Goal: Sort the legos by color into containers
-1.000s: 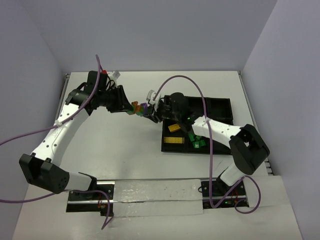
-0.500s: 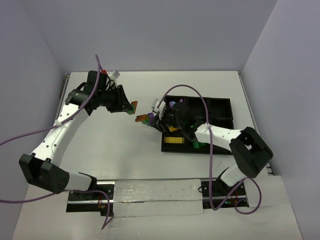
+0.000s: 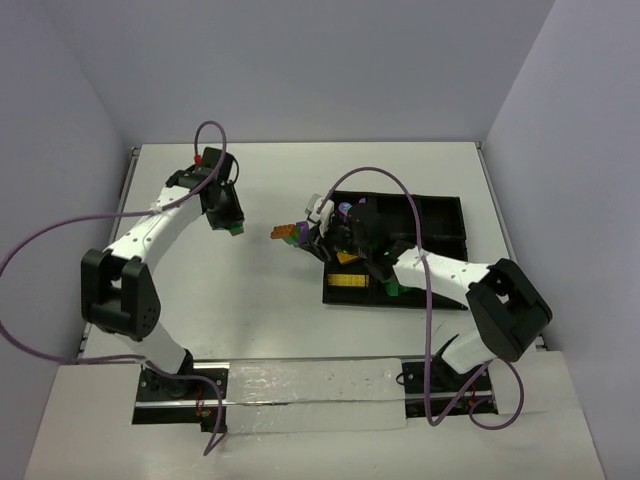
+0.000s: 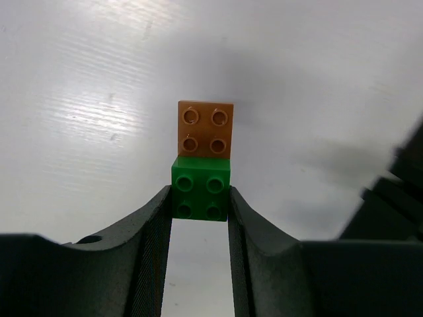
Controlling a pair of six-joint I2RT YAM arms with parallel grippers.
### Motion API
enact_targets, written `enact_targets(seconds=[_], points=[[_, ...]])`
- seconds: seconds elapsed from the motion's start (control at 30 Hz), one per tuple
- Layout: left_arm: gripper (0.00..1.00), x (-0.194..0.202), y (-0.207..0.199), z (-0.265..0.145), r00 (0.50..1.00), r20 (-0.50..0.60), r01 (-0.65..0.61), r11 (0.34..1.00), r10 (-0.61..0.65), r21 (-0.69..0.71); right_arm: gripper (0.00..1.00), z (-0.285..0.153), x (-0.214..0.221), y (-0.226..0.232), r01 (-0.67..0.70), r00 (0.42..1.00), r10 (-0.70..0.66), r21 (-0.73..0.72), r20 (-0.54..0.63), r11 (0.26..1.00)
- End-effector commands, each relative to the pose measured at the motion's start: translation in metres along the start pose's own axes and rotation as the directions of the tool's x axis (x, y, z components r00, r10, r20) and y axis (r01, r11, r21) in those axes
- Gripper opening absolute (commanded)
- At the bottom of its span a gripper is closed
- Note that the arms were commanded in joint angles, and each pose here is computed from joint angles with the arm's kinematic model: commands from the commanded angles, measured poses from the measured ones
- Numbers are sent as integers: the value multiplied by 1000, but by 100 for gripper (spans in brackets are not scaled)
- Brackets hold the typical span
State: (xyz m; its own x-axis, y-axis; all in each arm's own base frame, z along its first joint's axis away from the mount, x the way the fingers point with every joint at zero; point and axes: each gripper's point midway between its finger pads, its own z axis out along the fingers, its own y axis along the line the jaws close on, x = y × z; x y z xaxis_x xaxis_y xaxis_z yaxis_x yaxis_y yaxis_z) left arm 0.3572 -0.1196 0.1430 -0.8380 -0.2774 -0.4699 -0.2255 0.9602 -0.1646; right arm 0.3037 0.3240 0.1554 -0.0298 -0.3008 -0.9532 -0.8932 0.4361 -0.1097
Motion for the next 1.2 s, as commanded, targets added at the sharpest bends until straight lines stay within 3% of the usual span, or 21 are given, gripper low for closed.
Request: enact_targets(seconds=[0.0, 0.1, 0.23, 0.27, 0.33, 0.43, 0.67, 0.83, 0.97, 1.13, 1.17], points=[[0, -17, 20, 27, 994, 78, 91, 989, -83, -113, 0, -9, -27, 2, 37, 998, -38, 21, 59, 999], [2, -14, 26, 41, 994, 68, 98, 983, -88, -158, 0, -11, -24, 2, 37, 998, -39, 25, 52, 999], [22, -2, 34, 61, 997, 20, 81, 973, -79, -217, 0, -14, -21, 3, 34, 998, -36, 36, 50, 999], [32, -1, 35, 62, 997, 17, 79, 971, -78, -224, 0, -15, -21, 2, 34, 998, -36, 38, 49, 999], [70, -1, 36, 62, 997, 15, 76, 971, -74, -228, 0, -15, -20, 1, 35, 998, -37, 43, 47, 998], [92, -6, 33, 56, 998, 20, 61, 975, -58, -213, 0, -13, -19, 2, 36, 998, -38, 39, 44, 999], [91, -41, 31, 2, 992, 108, 88, 983, -71, -163, 0, -7, -20, -2, 47, 998, -48, 45, 29, 998], [88, -51, 3, -57, 983, 131, 127, 991, -131, 38, 0, 1, -20, -14, 64, 998, -64, 106, -4, 992], [89, -25, -34, -83, 968, -19, 248, 936, -252, 248, 0, 15, -25, -31, 104, 995, -103, 209, -18, 972], [89, 4, -56, -92, 891, -216, 451, 825, -399, 340, 0, 23, -27, -52, 159, 987, -155, 326, -38, 932], [89, 11, -65, -95, 861, -282, 504, 777, -422, 376, 0, 25, -26, -58, 174, 985, -170, 350, -42, 920]])
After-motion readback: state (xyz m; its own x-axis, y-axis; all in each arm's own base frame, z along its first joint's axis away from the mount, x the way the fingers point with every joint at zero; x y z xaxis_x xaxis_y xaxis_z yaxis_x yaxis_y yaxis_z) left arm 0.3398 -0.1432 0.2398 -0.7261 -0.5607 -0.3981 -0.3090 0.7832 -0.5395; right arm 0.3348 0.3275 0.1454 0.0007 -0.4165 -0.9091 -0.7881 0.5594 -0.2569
